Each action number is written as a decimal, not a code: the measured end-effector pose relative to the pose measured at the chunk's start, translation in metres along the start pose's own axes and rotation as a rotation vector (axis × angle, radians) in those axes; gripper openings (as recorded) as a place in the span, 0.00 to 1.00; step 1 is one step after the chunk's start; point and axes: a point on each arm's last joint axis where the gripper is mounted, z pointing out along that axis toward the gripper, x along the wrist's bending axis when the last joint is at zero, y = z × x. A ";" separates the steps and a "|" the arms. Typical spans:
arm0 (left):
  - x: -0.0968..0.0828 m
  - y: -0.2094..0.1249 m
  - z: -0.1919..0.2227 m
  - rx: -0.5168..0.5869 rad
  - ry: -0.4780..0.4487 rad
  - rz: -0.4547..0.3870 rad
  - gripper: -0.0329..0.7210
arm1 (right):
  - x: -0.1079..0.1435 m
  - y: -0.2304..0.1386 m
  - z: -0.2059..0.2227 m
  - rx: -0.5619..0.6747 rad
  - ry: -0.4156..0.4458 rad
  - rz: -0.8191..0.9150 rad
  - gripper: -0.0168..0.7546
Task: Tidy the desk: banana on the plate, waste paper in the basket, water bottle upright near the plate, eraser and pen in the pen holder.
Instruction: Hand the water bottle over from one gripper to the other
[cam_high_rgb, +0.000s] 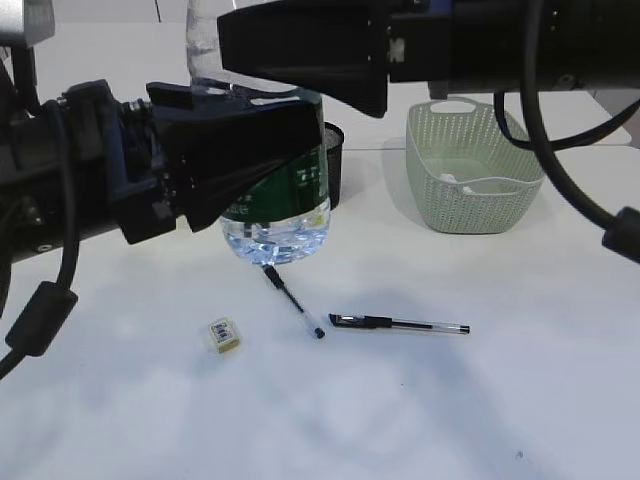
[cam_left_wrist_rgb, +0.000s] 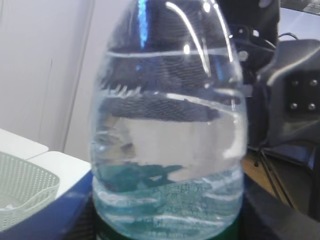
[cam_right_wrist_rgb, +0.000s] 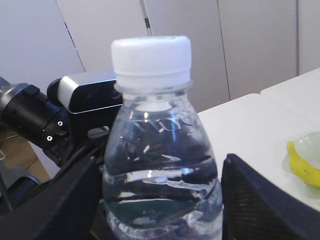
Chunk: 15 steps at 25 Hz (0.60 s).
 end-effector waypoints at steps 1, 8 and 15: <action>0.001 0.000 0.000 -0.001 0.009 -0.004 0.62 | 0.000 0.000 0.000 -0.001 -0.005 0.001 0.76; 0.004 -0.001 0.000 0.003 0.039 -0.012 0.62 | -0.004 0.000 0.000 -0.002 -0.046 0.002 0.79; 0.004 0.000 0.000 -0.004 0.046 -0.016 0.62 | -0.006 0.001 -0.001 -0.001 -0.069 0.014 0.79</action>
